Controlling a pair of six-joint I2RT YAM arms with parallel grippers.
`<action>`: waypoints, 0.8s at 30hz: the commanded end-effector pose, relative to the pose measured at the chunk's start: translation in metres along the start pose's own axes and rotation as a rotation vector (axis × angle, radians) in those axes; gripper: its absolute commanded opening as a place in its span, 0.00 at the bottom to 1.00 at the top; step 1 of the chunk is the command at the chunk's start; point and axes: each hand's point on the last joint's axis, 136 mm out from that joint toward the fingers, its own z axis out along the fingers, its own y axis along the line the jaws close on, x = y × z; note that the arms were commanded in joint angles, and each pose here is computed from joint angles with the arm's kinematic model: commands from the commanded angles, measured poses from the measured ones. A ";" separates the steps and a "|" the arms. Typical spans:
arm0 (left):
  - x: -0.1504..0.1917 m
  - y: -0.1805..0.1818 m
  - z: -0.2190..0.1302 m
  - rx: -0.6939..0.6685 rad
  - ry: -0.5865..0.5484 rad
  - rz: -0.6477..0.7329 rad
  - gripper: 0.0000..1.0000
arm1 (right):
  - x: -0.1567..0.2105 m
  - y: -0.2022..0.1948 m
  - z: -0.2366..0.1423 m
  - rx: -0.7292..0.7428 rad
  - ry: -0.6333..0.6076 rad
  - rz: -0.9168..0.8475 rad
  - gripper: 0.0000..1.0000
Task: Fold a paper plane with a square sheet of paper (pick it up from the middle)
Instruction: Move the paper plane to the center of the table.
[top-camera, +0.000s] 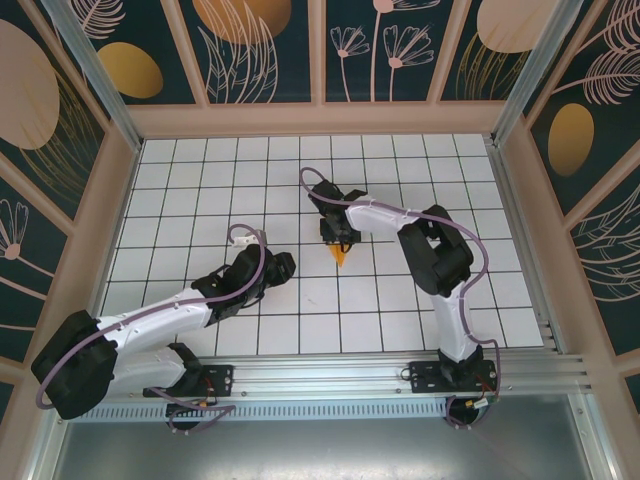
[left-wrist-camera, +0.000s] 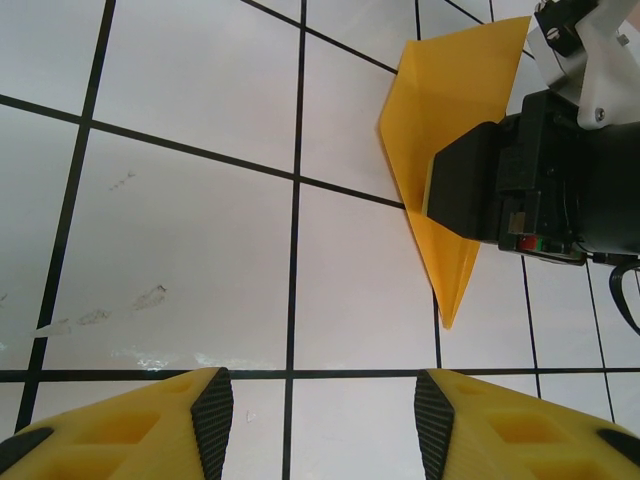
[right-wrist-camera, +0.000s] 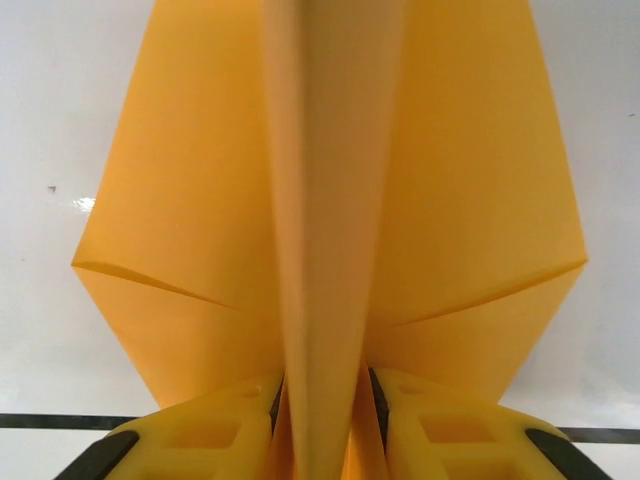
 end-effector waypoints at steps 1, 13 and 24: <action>0.000 0.002 0.002 -0.011 0.003 0.004 0.53 | 0.027 -0.008 0.030 0.039 0.105 -0.020 0.30; -0.002 -0.001 0.001 -0.004 0.001 0.007 0.53 | -0.006 0.000 -0.009 0.045 0.018 -0.028 0.41; -0.005 -0.004 0.001 -0.002 -0.006 0.014 0.53 | -0.029 0.005 -0.068 0.009 -0.101 -0.024 0.54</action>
